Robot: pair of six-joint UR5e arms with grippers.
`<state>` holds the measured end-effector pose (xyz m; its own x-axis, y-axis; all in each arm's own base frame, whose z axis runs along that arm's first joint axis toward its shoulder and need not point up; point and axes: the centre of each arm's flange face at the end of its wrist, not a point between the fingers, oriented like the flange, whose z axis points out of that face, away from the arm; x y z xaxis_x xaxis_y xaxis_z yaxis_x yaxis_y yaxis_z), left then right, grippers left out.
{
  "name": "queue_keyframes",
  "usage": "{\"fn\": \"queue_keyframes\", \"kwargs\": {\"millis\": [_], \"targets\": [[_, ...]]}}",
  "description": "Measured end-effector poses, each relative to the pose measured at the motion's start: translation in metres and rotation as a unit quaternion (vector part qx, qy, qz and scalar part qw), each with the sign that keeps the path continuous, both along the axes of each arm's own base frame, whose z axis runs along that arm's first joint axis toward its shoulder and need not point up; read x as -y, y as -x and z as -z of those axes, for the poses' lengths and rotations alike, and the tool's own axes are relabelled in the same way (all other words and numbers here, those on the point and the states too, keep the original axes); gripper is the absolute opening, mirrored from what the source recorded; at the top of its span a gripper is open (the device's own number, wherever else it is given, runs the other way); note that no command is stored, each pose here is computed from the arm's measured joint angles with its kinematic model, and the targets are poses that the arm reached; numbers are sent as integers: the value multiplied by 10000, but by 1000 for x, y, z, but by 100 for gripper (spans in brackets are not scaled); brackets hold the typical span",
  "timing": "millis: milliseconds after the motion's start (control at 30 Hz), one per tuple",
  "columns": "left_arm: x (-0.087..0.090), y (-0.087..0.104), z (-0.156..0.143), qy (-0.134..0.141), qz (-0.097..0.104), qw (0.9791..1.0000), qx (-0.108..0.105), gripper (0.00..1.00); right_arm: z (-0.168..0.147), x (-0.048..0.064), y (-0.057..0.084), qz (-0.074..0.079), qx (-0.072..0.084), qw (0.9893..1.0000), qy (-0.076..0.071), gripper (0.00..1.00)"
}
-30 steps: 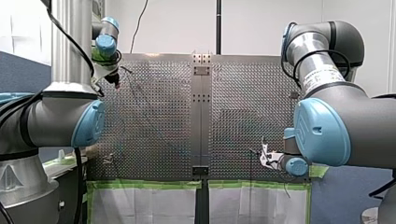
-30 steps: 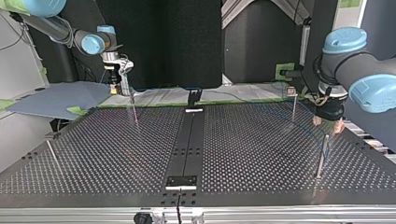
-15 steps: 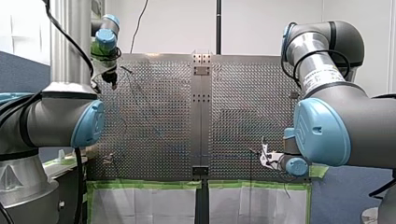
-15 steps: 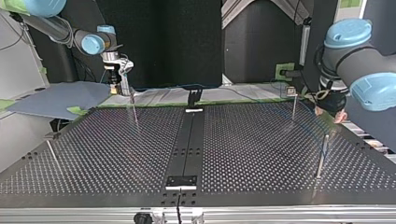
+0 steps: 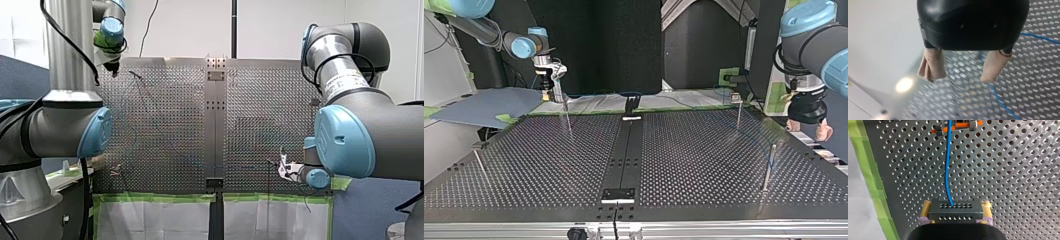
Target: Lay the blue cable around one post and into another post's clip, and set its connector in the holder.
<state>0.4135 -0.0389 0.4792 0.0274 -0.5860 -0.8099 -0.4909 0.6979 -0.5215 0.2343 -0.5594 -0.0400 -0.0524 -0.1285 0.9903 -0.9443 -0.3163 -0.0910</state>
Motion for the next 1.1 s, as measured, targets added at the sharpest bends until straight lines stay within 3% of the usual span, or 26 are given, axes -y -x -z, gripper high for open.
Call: {"fn": "queue_keyframes", "kwargs": {"millis": [200, 367, 467, 633, 767, 967, 1100], "targets": [[6, 8, -44, -308, 232, 9976, 576, 100, 0, 0, 0, -1, -2, 10000, 6, 4], [14, 21, -81, -556, 493, 9927, 946, 100, 0, 0, 0, -1, 6, 10000, 14, 4], [21, 25, -96, -680, 682, 9899, 1041, 100, 0, 0, 0, -4, 8, 10000, 18, 4], [33, 24, -95, -796, 1015, 9880, 849, 100, -1, 2, 0, 7, -3, 10000, 19, 4], [44, 19, -84, -889, 1207, 9873, 519, 100, -1, 2, 0, 12, -9, 10000, 13, 4], [59, 8, -75, -1104, 1323, 9850, 133, 100, -1, 1, -2, -5, -11, 10000, 10, 4], [67, 4, -73, -1280, 1342, 9826, 11, 100, -1, 1, -4, -21, -13, 10000, 10, 4]]}}
